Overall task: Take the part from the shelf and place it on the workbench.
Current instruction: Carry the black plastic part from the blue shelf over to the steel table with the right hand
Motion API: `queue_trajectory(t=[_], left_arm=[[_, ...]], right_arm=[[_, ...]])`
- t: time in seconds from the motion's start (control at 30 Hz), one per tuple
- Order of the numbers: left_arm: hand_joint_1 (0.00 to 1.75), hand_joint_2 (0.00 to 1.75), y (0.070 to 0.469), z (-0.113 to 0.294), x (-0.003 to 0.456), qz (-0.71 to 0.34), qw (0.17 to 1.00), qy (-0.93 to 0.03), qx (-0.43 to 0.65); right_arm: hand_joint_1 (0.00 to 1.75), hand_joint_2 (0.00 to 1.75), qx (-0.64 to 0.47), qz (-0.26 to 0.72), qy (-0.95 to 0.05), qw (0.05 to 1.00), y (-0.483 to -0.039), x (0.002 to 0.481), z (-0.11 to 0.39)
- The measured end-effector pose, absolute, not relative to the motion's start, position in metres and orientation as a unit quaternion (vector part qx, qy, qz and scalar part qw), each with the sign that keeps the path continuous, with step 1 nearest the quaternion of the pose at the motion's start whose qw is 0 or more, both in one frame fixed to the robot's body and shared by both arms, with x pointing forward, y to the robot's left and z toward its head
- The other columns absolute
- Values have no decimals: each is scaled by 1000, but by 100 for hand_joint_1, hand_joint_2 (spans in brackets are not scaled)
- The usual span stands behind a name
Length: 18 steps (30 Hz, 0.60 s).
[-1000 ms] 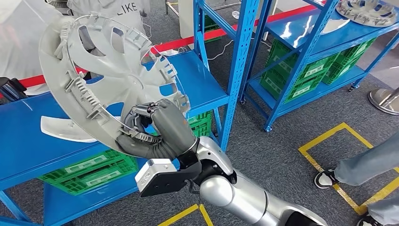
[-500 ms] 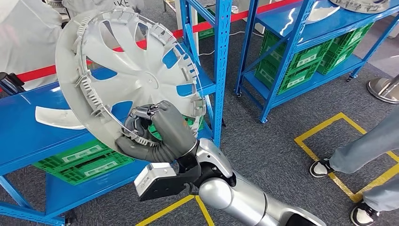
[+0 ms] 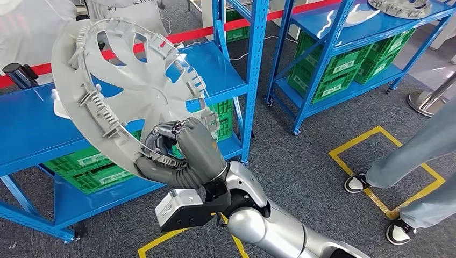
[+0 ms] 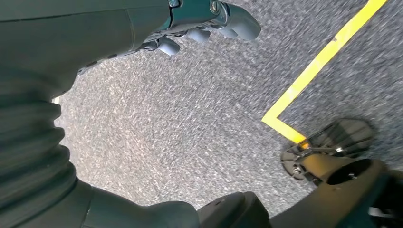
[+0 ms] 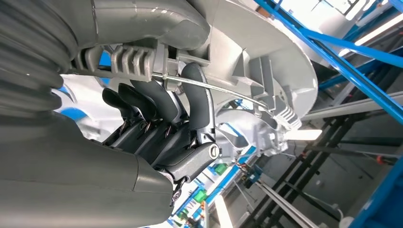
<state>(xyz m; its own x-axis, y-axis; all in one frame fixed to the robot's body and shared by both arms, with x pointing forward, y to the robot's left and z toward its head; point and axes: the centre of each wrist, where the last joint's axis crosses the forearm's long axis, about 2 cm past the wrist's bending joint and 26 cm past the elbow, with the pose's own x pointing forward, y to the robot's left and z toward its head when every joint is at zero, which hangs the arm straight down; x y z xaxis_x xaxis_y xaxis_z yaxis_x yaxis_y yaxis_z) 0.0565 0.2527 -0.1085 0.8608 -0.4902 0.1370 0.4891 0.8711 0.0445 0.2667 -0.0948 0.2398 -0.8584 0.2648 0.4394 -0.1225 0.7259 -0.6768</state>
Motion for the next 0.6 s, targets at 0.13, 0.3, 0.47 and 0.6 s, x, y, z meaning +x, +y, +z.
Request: queue_trajectory(t=[0.13,0.3,0.47,0.6], left_arm=[[0,175,254,-109,56,-256,964,-72,6],[0,175,257,-109,54,-260,963,-67,8],[0,175,259,-109,54,-270,961,-67,11],[0,175,261,-109,56,-277,958,-71,12]], right_arm=[[175,175,-41,362,-894,260,-96,268,241],[175,175,-40,350,-900,258,-96,269,242],[175,175,-48,339,-903,260,-99,269,240],[175,175,-57,327,-906,264,-103,269,237]])
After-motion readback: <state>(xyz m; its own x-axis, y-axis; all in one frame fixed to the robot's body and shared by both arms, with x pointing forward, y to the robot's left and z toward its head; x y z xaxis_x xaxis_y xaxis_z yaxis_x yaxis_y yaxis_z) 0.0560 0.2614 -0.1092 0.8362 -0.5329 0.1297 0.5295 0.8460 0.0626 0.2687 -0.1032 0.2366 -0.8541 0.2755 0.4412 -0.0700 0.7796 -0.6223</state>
